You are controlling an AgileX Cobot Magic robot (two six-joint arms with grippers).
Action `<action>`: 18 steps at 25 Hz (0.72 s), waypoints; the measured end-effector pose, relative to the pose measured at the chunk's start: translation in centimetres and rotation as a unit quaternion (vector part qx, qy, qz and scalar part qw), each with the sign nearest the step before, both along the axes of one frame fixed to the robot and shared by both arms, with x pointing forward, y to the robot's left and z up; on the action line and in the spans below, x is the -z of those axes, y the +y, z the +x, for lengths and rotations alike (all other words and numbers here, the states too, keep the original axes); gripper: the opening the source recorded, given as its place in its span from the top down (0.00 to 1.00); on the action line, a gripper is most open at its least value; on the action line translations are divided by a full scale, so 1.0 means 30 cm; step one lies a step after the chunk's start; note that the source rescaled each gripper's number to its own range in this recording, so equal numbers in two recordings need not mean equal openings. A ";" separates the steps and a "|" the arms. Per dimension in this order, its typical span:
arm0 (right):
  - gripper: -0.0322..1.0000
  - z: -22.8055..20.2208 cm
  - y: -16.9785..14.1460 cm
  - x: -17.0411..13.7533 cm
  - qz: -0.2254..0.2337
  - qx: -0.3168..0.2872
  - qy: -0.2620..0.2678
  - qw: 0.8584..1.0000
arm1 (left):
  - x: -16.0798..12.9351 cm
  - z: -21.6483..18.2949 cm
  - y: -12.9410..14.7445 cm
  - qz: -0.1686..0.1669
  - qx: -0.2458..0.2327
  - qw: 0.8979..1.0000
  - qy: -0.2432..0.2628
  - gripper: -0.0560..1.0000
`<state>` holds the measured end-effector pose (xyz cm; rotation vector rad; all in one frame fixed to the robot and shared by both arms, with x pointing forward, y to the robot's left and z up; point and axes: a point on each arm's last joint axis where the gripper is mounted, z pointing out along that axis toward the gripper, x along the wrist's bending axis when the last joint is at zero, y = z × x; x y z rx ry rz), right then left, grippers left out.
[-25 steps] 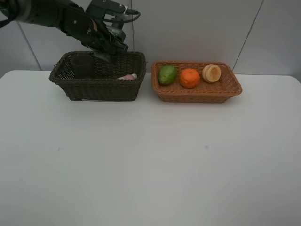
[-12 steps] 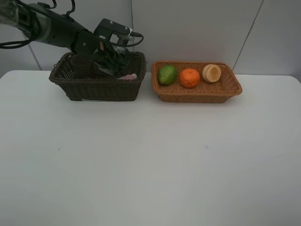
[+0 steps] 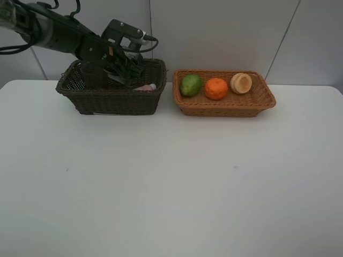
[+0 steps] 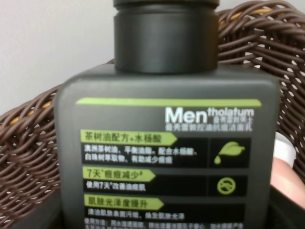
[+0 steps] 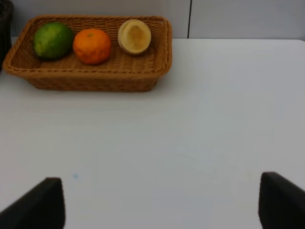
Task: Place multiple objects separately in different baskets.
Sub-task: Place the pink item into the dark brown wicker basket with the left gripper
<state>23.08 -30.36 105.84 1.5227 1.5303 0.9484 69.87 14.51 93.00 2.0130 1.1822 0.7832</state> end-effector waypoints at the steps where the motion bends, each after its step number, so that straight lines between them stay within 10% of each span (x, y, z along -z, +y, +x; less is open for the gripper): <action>1: 0.17 0.000 0.000 0.000 0.000 0.000 0.000 1.000 | 0.000 0.000 0.000 0.001 0.001 1.000 -0.001 0.68; 18: 0.17 0.000 0.000 0.000 0.000 0.000 0.000 1.000 | -0.001 0.000 -0.001 -0.003 -0.001 1.000 -0.001 0.66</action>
